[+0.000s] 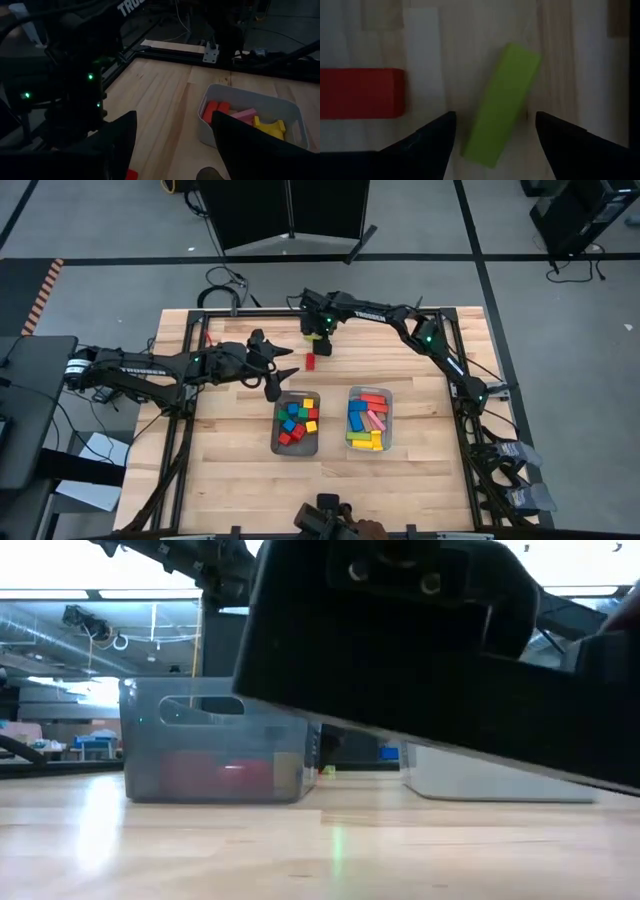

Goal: Sort blocks by size
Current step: Put the large green block into the gray bin

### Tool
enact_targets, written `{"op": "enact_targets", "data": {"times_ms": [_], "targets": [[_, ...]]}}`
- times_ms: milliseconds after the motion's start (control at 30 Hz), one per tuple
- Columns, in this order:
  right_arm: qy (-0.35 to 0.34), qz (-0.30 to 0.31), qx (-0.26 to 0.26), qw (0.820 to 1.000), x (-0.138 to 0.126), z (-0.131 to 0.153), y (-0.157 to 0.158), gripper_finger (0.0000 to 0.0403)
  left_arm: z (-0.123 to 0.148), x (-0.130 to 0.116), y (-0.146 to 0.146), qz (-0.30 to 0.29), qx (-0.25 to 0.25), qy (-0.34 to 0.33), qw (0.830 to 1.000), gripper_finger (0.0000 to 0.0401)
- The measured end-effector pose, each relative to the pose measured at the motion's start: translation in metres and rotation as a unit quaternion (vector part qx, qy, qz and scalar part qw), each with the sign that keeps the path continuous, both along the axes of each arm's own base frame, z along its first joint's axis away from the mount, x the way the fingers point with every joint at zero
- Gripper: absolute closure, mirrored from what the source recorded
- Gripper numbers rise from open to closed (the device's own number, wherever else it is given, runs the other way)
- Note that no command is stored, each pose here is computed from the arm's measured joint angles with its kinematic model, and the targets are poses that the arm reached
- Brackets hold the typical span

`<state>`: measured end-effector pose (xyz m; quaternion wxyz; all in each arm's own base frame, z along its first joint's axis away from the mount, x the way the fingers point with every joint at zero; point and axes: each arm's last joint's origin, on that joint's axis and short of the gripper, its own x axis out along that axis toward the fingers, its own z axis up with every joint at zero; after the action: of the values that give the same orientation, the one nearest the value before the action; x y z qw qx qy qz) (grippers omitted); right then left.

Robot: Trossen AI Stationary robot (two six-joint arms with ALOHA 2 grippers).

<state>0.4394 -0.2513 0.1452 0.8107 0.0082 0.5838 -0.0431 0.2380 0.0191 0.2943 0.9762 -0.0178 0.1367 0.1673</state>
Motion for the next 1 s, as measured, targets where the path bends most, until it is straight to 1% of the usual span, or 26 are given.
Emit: {"op": "enact_targets", "data": {"times_ms": [133, 233, 333, 500, 700, 833, 900, 1000], "targets": [[0.01, -0.001, 0.008, 1.0, -0.002, 0.0, 0.001, 0.0126, 0.0, 0.0, 0.0, 0.0, 0.0, 0.0, 1.0, 0.0137], [0.02, -0.007, 0.02, 1.0, -0.004, 0.0, 0.002, 0.0153, 0.0, 0.0, 0.0, 0.0, 0.0, 0.0, 1.0, 0.0137], [0.025, -0.007, 0.028, 0.999, -0.004, -0.001, 0.005, 0.02, 0.0, 0.0, 0.0, 0.0, 0.0, 0.0, 1.0, 0.0137], [0.034, 0.002, 0.037, 0.999, -0.003, -0.001, 0.012, 0.029, 0.0, 0.0, 0.0, 0.001, -0.005, -0.001, 1.0, 0.0137], [0.039, 0.004, 0.038, 0.999, -0.003, -0.001, 0.015, 0.0293, 0.0, 0.0, 0.0, 0.004, -0.013, -0.002, 1.0, 0.0137], [0.053, 0.009, 0.044, 0.998, -0.007, 0.003, 0.017, 0.0293, -0.002, 0.0, 0.0, 0.006, -0.019, 0.002, 1.0, 0.0137], [0.053, 0.011, 0.04, 0.998, -0.008, 0.008, 0.017, 0.0293, -0.002, -0.001, 0.0, 0.006, -0.02, 0.002, 1.0, 0.0137], [0.036, 0.015, 0.026, 0.999, -0.01, 0.028, 0.019, 0.0293, -0.002, -0.001, 0.0, 0.006, -0.021, 0.005, 1.0, 0.0137]]}}
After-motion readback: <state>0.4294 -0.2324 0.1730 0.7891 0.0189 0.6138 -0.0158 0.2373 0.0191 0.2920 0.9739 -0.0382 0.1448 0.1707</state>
